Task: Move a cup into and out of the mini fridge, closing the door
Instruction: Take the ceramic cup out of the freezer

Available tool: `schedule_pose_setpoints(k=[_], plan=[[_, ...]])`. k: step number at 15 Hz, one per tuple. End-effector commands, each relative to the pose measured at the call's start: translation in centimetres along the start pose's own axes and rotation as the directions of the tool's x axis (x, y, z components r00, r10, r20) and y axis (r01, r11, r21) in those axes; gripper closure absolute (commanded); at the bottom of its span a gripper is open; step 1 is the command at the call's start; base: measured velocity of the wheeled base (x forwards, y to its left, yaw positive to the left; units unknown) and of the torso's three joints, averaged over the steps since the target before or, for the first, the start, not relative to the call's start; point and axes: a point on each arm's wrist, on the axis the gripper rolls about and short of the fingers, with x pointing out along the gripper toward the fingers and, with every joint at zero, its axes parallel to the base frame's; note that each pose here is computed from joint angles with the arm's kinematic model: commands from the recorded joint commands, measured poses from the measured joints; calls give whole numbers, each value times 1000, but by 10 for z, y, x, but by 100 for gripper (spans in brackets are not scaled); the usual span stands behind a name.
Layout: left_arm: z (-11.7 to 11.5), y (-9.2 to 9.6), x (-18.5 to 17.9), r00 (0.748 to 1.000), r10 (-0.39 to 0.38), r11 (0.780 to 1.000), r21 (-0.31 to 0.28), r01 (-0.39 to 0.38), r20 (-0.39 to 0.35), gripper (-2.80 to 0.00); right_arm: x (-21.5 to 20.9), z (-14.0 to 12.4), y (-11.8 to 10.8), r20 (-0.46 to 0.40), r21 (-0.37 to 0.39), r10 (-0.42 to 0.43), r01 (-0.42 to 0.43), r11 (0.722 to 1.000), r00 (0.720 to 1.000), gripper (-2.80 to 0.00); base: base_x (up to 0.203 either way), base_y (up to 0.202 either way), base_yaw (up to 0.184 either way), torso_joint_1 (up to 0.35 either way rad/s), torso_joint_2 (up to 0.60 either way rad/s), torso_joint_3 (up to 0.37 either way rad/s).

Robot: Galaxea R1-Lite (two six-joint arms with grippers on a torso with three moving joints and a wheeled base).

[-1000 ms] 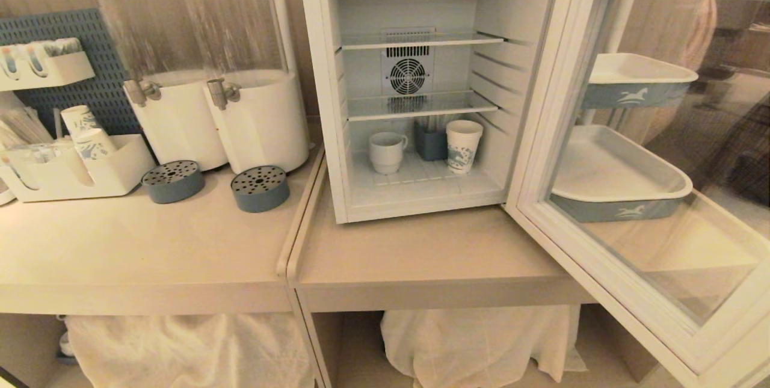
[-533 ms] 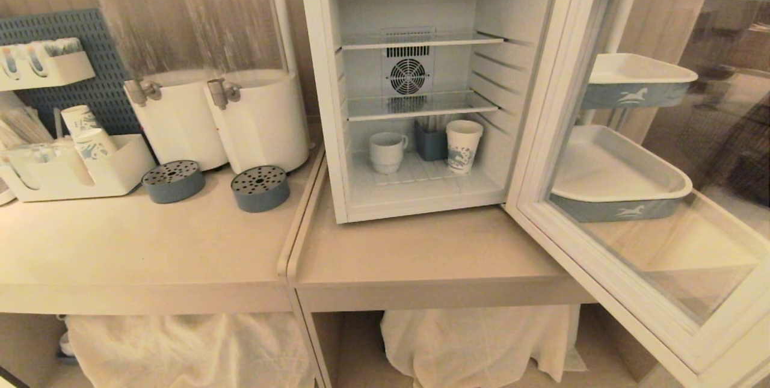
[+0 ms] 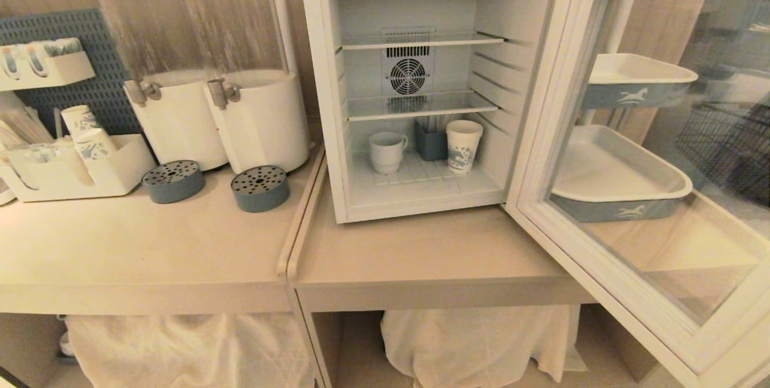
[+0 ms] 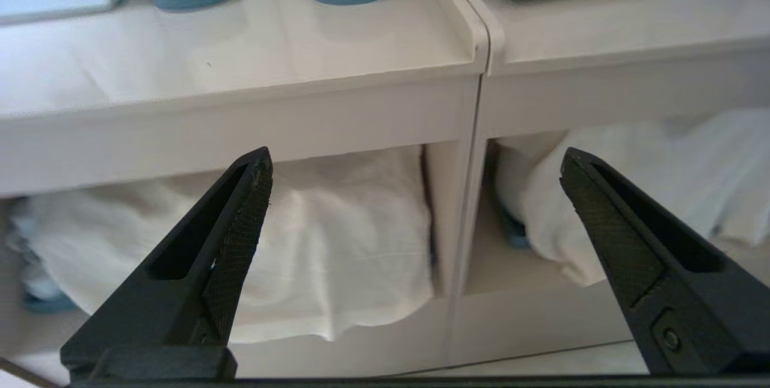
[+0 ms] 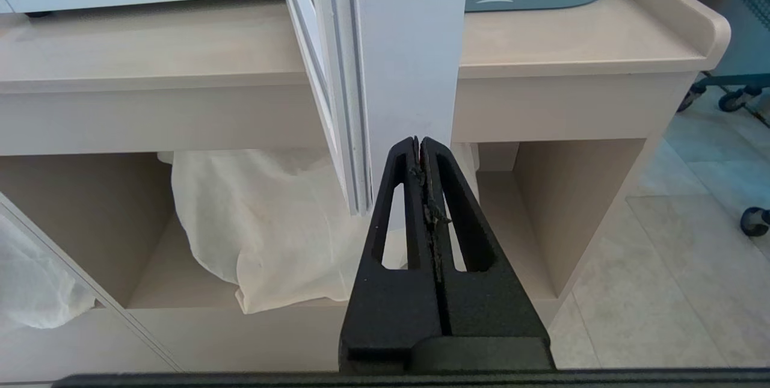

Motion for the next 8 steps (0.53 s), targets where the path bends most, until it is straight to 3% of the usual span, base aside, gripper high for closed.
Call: schedule_pose_setpoints(k=[1,8], plan=[[0,0,0,1000,3,1000,9,-3,1,0,0,0,0,-2,-1,1,-1,1000,1000,0,0,0,0,0,0,0],[0,1,0,1000,25,1000,14,-25,2,0,0,0,0,-2,-1,1,-1,1000,1000,0,0,0,0,0,0,0]])
